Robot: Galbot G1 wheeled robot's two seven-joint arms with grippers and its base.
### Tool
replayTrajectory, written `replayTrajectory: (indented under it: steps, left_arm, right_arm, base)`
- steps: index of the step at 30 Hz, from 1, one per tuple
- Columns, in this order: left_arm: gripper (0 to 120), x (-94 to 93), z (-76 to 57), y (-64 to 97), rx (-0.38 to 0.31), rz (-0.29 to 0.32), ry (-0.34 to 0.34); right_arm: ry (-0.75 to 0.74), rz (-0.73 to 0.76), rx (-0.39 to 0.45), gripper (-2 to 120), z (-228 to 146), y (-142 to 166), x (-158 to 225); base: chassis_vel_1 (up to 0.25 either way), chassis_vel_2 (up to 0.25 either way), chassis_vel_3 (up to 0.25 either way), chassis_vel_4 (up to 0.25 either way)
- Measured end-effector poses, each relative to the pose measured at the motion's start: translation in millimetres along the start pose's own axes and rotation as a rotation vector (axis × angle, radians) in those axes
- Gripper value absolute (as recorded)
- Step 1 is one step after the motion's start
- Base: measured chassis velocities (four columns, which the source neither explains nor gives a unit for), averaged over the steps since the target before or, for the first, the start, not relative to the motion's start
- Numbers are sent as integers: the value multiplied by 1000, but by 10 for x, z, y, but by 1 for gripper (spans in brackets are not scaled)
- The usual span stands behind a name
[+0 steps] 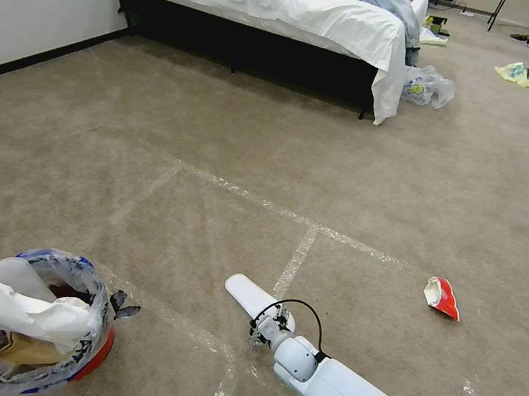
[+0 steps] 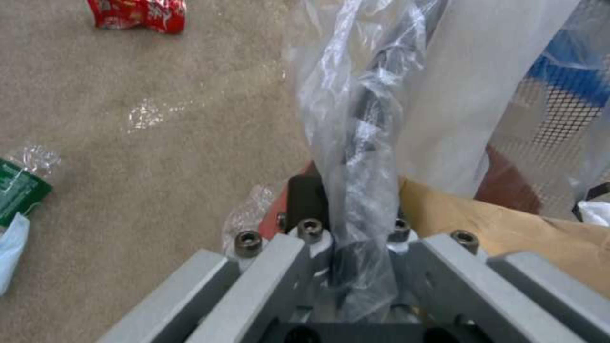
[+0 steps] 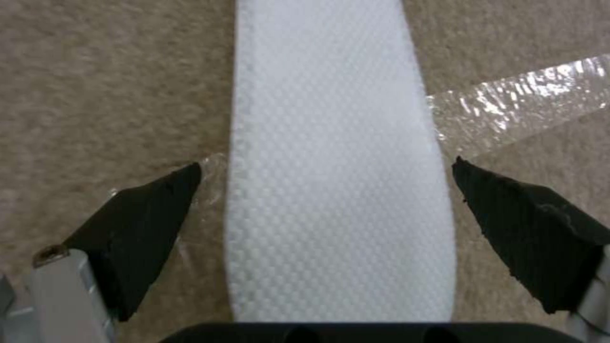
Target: Pick up the trash bin and place the garbage on the floor into it.
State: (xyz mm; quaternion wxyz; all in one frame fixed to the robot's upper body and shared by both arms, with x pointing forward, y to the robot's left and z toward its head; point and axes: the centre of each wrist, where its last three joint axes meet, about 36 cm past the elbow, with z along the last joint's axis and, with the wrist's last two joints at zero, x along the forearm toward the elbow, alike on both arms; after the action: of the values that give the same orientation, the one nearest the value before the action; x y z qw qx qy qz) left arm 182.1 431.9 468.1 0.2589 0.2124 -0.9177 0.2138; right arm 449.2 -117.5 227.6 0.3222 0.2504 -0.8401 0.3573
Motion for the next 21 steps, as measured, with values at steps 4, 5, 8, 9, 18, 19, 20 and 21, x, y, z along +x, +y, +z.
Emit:
replayTrajectory:
  steps: [4, 5, 8, 9, 18, 19, 20, 21]
  left_arm:
    - [1, -29, 9, -14, 4, 5, 0]
    - [1, -36, 11, -12, 4, 4, 0]
    - [1, -49, 13, -2, 4, 2, 1]
    - [1, -55, 12, 1, 4, 1, 1]
    - [1, -84, 18, -1, 7, 3, 2]
    - [1, -86, 18, -1, 7, 3, 2]
    - [1, -90, 15, 0, 7, 3, 2]
    - [1, -90, 15, 0, 7, 3, 2]
  right_arm:
    - [-8, 12, 8, 100, 31, -26, -40]
    - [-9, 15, 9, 100, 40, -29, -50]
    - [-10, 21, 10, 100, 61, -39, -73]
    - [-10, 24, 10, 100, 72, -46, -81]
    - [-10, 37, 8, 92, 81, -82, -113]
    - [-11, 40, 8, 89, 80, -88, -115]
    - [-12, 41, 8, 85, 82, -88, -115]
    - [-12, 41, 8, 85, 82, -88, -115]
  base:
    - [0, 0, 0, 0]
    - [0, 0, 0, 0]
    - [0, 0, 0, 0]
    - [0, 0, 0, 0]
    - [0, 0, 0, 0]
    - [0, 0, 0, 0]
    - [0, 0, 0, 0]
    - [0, 0, 0, 0]
